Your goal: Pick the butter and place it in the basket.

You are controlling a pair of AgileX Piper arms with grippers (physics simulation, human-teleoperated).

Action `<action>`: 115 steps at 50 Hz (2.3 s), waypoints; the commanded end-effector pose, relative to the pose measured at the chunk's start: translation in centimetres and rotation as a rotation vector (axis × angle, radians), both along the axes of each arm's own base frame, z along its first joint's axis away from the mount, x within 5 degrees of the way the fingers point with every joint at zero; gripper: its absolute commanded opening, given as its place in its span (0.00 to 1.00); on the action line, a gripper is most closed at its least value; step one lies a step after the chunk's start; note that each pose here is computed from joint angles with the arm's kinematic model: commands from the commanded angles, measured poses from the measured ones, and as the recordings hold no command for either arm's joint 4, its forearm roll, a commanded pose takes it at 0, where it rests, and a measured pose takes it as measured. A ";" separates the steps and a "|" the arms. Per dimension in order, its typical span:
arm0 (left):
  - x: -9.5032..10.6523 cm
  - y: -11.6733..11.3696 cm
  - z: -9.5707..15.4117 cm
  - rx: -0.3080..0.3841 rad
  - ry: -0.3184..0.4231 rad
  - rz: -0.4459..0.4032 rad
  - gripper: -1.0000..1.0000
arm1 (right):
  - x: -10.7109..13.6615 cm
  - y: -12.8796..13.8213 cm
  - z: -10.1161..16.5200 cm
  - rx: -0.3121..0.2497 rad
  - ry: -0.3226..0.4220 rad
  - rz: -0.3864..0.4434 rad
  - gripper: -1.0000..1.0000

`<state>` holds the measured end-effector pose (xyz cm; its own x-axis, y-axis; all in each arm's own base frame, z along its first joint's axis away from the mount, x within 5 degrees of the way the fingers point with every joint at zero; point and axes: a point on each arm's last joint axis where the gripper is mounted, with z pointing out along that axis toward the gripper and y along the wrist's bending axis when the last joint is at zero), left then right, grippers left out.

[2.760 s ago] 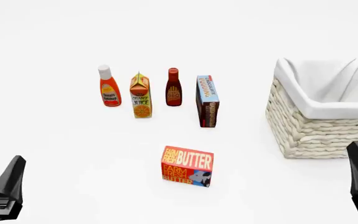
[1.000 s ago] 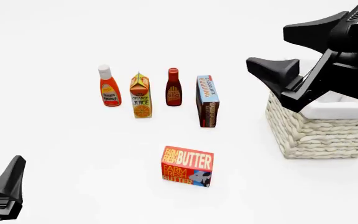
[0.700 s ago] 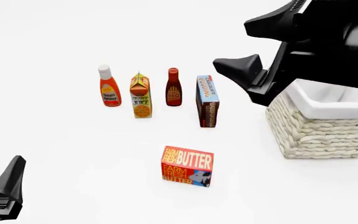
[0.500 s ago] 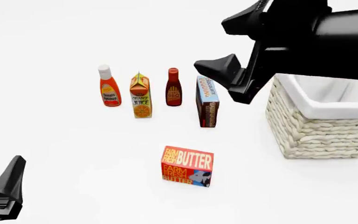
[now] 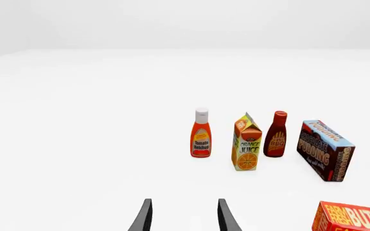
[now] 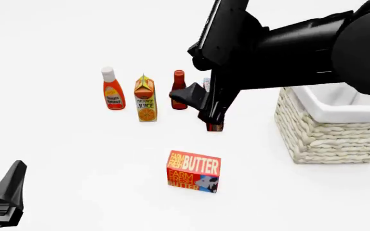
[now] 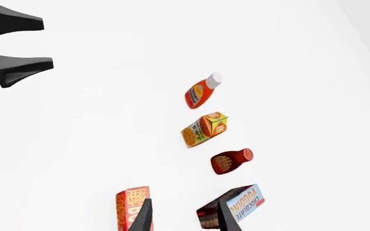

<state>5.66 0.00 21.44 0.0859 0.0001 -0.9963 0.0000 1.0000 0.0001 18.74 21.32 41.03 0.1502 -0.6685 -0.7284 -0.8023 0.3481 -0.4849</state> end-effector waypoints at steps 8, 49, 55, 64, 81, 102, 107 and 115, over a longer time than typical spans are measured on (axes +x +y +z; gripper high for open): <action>0.0 0.0 0.0 0.000 0.000 0.000 1.00 | 3.2 1.9 -2.0 -0.097 0.032 -0.010 1.00; 0.0 0.0 0.0 0.000 0.000 0.000 1.00 | 1.0 6.4 -8.9 -0.250 0.203 0.099 1.00; 0.0 0.0 0.0 0.000 0.000 0.000 1.00 | 1.4 6.5 -9.7 -0.258 0.210 0.092 1.00; 0.0 0.0 0.0 0.000 0.000 0.000 1.00 | 2.1 6.9 -11.6 -0.278 0.227 0.083 1.00; 0.0 0.0 0.0 0.000 0.000 0.000 1.00 | 3.0 7.3 -13.7 -0.283 0.248 0.061 1.00; 0.0 0.0 0.0 0.000 0.000 0.000 1.00 | 3.9 7.3 -16.4 -0.289 0.281 0.025 1.00; 0.0 0.0 0.0 0.000 0.000 0.000 1.00 | 4.3 7.1 -17.3 -0.296 0.289 0.013 1.00; 0.0 0.0 0.0 0.000 0.000 0.000 1.00 | 5.3 6.8 -17.7 -0.298 0.294 -0.009 1.00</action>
